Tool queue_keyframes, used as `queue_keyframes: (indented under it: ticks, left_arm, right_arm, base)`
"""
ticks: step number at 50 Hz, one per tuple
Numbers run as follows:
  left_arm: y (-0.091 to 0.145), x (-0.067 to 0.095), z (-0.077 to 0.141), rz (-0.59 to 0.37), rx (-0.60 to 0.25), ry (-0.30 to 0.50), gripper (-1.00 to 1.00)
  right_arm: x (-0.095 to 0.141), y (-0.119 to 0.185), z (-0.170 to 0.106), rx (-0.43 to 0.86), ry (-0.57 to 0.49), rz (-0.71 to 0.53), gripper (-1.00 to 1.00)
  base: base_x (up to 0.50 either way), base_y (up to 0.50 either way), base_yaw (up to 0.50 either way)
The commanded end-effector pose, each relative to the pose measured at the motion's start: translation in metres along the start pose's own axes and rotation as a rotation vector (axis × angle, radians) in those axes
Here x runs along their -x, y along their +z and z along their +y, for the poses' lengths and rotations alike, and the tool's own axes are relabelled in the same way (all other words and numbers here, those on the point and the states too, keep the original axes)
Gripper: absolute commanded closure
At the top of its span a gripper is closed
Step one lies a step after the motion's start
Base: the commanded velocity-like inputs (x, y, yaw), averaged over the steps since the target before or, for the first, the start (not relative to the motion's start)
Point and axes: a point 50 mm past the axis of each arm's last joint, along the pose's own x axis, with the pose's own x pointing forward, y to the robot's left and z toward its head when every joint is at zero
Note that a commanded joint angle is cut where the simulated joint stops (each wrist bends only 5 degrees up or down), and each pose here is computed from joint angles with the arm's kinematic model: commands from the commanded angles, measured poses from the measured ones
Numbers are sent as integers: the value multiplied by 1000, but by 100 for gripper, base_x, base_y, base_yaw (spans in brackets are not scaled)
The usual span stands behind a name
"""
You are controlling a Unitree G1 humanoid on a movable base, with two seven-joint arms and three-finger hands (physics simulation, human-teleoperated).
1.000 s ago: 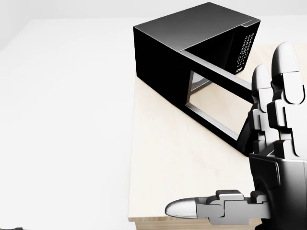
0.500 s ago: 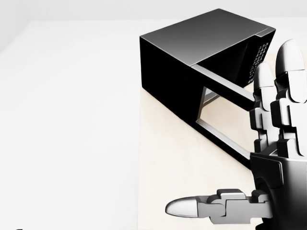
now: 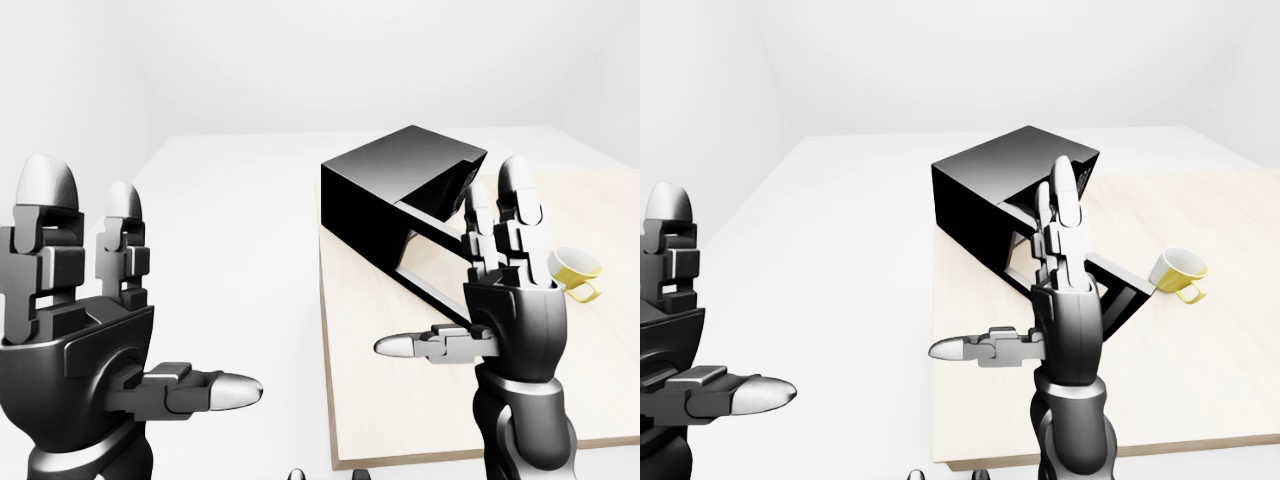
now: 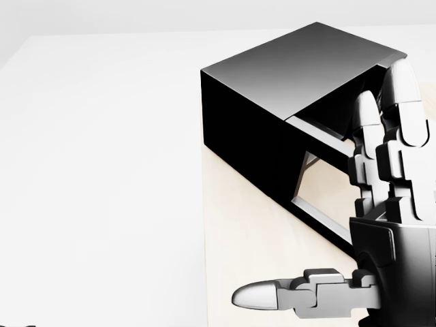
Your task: Close the microwave.
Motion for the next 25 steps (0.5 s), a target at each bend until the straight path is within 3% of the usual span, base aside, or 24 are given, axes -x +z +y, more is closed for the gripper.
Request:
queue_keyframes:
  ticks: [1,15,25]
  left_arm:
    - [-2,1,0,12,2,3,-100]
    - [-2,0,1,6,6,9,-100]
    - [-2,-1,2,2,6,15,-100]
  right_arm:
    - [1,-3,0,1,3,15,-100]
    - [2,-14,2,8,14,67,-100]
    - [4,-55,4,23,12,228,-100]
  base:
    - [0,0,0]
    - [0,0,0]
    - [0,0,0]
